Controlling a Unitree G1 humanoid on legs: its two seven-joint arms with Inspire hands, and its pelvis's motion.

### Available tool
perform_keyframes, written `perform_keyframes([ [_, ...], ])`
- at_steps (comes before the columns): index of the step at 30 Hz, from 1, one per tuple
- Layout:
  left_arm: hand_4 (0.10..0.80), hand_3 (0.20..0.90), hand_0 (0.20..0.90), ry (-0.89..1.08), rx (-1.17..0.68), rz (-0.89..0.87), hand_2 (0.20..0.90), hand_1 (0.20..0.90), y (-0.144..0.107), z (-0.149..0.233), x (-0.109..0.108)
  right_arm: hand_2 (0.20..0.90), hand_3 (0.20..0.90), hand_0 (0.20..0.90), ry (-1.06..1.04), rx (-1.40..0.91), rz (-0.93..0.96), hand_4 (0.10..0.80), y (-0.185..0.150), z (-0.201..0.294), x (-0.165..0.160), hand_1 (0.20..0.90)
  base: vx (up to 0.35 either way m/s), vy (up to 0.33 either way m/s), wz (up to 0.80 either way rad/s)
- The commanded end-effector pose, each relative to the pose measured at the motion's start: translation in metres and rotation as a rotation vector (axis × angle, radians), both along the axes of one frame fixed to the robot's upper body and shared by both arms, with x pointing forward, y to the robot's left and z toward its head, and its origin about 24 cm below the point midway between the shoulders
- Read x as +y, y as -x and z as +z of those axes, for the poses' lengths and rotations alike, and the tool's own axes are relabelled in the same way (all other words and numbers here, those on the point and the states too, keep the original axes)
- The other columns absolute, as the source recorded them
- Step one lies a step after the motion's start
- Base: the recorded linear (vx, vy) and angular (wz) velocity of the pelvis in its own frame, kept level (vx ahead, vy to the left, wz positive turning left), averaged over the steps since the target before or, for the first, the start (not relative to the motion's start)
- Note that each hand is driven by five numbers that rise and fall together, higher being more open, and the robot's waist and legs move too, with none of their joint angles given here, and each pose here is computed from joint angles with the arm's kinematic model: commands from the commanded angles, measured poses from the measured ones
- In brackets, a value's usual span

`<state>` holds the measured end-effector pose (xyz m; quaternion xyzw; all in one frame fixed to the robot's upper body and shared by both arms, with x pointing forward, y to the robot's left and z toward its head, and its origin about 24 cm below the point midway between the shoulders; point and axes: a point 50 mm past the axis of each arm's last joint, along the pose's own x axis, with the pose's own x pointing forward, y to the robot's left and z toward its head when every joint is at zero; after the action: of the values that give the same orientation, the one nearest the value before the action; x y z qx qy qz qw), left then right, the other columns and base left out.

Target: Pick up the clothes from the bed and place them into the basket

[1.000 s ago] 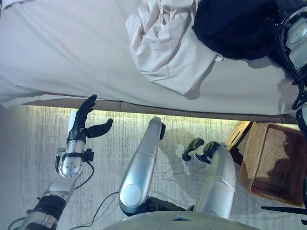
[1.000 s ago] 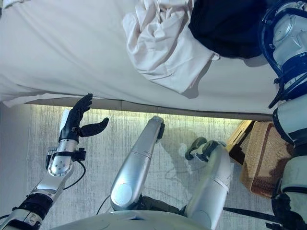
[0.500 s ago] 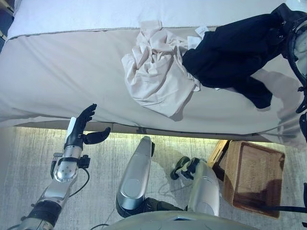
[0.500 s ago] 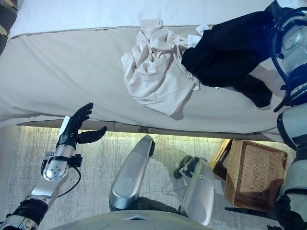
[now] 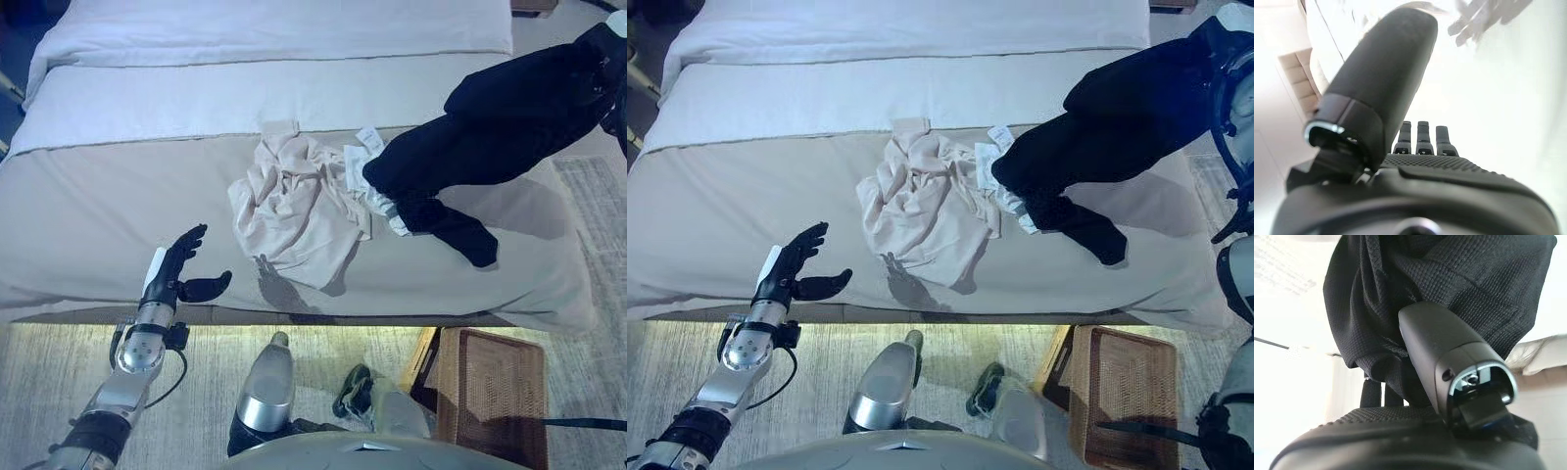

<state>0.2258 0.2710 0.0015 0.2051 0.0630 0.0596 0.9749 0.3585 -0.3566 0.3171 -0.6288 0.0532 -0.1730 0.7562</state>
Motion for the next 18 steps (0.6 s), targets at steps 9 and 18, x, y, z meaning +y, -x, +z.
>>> perform_keyframes([
  [9, 0.800, 0.900, 0.900, -0.005, 0.072, 0.015, 0.900, 0.900, 0.012, -0.024, 0.001, 0.300, 0.200, 0.300, 0.134, -0.373, 0.005, 0.100, 0.051, 0.079, -0.017, 0.300, 0.001, 0.039, -0.22],
  [18, 0.800, 0.900, 0.900, -0.012, 0.097, 0.028, 0.900, 0.900, 0.011, -0.033, 0.003, 0.300, 0.200, 0.300, 0.209, -0.525, 0.024, 0.100, 0.083, 0.109, -0.018, 0.300, -0.008, 0.016, -0.25],
])
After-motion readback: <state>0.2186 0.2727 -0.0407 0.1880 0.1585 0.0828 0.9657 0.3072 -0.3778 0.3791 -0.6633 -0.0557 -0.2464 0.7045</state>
